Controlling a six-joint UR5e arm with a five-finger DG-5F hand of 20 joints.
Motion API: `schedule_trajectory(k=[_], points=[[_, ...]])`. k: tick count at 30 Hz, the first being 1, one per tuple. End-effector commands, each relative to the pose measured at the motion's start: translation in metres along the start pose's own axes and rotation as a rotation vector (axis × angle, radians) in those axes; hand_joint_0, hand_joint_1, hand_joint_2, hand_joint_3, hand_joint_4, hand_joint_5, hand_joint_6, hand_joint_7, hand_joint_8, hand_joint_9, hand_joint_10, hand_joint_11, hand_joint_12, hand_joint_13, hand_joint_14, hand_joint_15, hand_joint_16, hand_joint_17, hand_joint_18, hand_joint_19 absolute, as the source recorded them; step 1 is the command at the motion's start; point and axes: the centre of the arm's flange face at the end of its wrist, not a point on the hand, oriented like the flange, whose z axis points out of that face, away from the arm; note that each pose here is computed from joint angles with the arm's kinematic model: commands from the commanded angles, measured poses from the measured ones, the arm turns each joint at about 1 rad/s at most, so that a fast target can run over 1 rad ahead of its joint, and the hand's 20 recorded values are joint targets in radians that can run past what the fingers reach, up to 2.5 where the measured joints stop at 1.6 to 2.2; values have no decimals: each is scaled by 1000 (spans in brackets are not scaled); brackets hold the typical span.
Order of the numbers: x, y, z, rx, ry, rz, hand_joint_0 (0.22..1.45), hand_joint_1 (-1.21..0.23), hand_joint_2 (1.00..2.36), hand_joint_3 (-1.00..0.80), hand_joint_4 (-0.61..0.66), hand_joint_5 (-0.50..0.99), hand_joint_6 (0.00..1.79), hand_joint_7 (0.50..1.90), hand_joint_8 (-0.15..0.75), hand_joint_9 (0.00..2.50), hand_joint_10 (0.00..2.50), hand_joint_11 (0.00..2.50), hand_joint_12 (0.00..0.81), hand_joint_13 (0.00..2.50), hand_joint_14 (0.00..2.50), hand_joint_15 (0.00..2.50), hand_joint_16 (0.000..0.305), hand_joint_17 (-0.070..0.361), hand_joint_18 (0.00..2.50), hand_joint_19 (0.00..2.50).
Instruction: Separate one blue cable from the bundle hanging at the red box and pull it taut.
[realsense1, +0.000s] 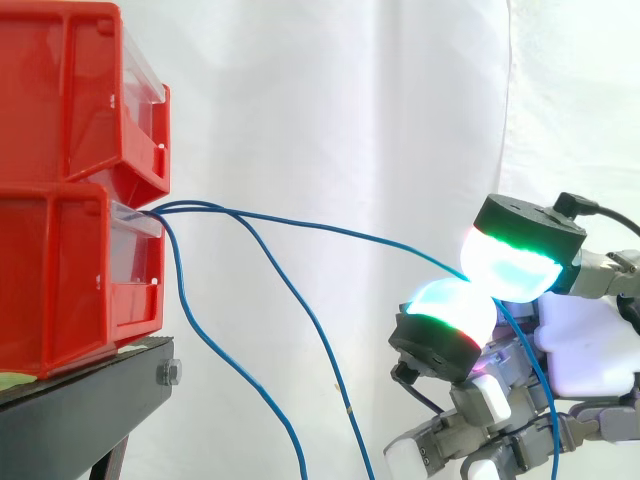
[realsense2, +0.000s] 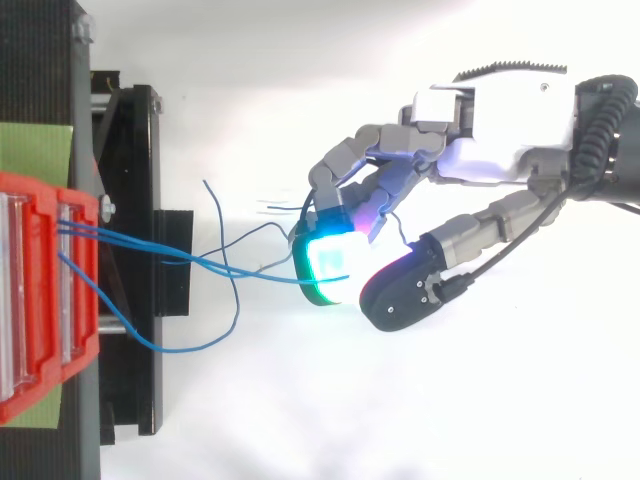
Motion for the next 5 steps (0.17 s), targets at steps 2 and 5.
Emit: schedule_trajectory(k=[2, 5], points=[[0, 0, 0, 0, 0, 0, 664, -801, 1000, 40, -4, -98, 922, 1266, 402, 972, 8, 710, 403, 567, 8, 314, 58, 131, 636, 488], [0, 0, 0, 0, 0, 0, 664, -801, 1000, 41, 0, -98, 922, 1260, 405, 978, 8, 716, 405, 571, 10, 314, 58, 131, 639, 487]])
